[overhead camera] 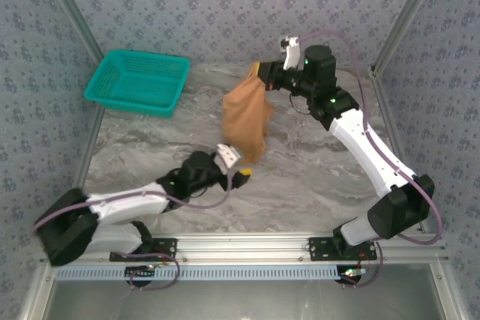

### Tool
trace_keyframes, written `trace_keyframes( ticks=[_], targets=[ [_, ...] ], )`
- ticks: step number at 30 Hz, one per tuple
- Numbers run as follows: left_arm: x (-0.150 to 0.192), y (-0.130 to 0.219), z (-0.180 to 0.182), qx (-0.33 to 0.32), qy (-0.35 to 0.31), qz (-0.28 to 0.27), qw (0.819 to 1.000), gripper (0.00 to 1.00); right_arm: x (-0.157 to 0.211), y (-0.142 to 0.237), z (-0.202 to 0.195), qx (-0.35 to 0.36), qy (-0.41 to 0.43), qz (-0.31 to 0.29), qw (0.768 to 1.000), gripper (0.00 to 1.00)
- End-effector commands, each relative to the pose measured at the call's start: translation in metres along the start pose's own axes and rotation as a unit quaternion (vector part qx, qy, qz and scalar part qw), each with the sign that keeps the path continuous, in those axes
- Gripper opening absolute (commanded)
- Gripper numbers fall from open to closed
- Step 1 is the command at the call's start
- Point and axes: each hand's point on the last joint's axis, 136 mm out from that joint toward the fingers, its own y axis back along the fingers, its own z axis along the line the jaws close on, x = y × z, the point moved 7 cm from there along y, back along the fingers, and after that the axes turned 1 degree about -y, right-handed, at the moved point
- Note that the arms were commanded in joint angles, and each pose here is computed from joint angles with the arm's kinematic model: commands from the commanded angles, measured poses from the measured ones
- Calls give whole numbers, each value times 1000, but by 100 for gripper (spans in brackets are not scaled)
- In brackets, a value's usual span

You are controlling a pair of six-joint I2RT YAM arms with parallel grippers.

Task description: Fold the inside-out t-shirt

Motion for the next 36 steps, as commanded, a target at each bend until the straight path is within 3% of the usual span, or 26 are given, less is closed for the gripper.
trace_keyframes(
  ticks=[1,3,7,12,16,20,25,32,34,36],
  targets=[
    [-18,22,34,-33,144,-39,988,75,30,8,-5,-19,5,29,999,0],
    [-23,27,58,-64,214,-31,974,77,48,11,-13,-8,-11,32,999,0],
    [-17,28,84,-107,321,18,941,78,129,27,-44,56,-62,86,993,0],
    [5,11,79,-97,345,108,927,78,208,63,-58,145,-110,133,974,0],
    [13,-16,64,-66,322,165,930,79,252,85,-64,196,-127,161,959,0],
    [4,-48,44,-50,247,208,945,79,263,93,-69,213,-134,164,954,0],
    [-3,-79,43,-66,167,234,956,80,258,91,-69,213,-123,159,956,0],
    [13,-116,56,-81,77,323,940,78,256,93,-69,216,-117,162,956,0],
    [16,-124,59,-73,77,328,939,72,253,94,-68,216,-113,157,957,0],
    [10,-132,61,-59,91,316,942,57,252,94,-70,222,-107,155,957,0]
  ],
)
